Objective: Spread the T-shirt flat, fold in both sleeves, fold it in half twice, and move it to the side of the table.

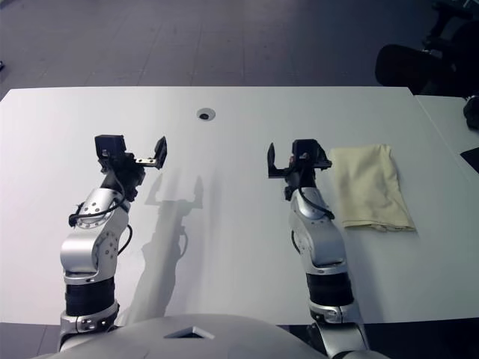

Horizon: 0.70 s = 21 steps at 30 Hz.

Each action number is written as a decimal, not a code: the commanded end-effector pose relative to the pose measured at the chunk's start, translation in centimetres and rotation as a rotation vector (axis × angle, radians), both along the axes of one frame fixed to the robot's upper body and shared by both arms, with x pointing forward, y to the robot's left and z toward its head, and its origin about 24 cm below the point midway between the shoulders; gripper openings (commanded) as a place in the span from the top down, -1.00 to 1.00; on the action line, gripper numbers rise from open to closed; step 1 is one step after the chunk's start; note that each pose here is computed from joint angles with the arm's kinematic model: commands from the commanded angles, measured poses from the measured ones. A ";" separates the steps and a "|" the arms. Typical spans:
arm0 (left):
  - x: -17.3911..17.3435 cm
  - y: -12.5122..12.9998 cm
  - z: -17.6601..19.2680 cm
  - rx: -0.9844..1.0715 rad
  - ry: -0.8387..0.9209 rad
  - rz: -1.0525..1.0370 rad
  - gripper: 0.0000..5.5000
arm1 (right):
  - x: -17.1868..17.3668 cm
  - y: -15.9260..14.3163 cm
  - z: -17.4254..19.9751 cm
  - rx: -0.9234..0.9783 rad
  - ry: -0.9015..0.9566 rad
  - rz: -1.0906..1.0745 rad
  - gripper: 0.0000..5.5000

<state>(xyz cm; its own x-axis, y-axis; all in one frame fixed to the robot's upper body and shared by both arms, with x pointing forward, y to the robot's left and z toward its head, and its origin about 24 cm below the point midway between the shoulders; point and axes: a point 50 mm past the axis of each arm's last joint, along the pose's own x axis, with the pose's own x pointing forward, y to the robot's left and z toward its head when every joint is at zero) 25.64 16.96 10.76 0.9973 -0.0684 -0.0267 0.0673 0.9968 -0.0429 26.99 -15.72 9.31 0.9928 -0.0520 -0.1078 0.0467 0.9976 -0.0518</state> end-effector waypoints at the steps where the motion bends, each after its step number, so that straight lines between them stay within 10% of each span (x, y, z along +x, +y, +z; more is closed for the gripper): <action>1: 0.4 0.5 0.8 0.019 -0.021 -0.003 -0.96 | 0.0 -0.7 0.6 -0.025 -0.004 -0.009 -0.96; 21: 0.4 0.9 0.8 0.000 -0.021 0.056 -0.96 | 0.7 -0.5 -0.1 -0.009 0.048 0.066 -0.96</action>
<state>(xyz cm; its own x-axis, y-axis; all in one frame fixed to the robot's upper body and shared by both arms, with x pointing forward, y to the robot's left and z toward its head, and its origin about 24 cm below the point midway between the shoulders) 26.03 17.84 11.55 0.9998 -0.0204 -0.0050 0.0202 0.9990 -0.0391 27.37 -16.29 9.09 0.9879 0.0145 -0.1545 -0.0254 0.9973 -0.0688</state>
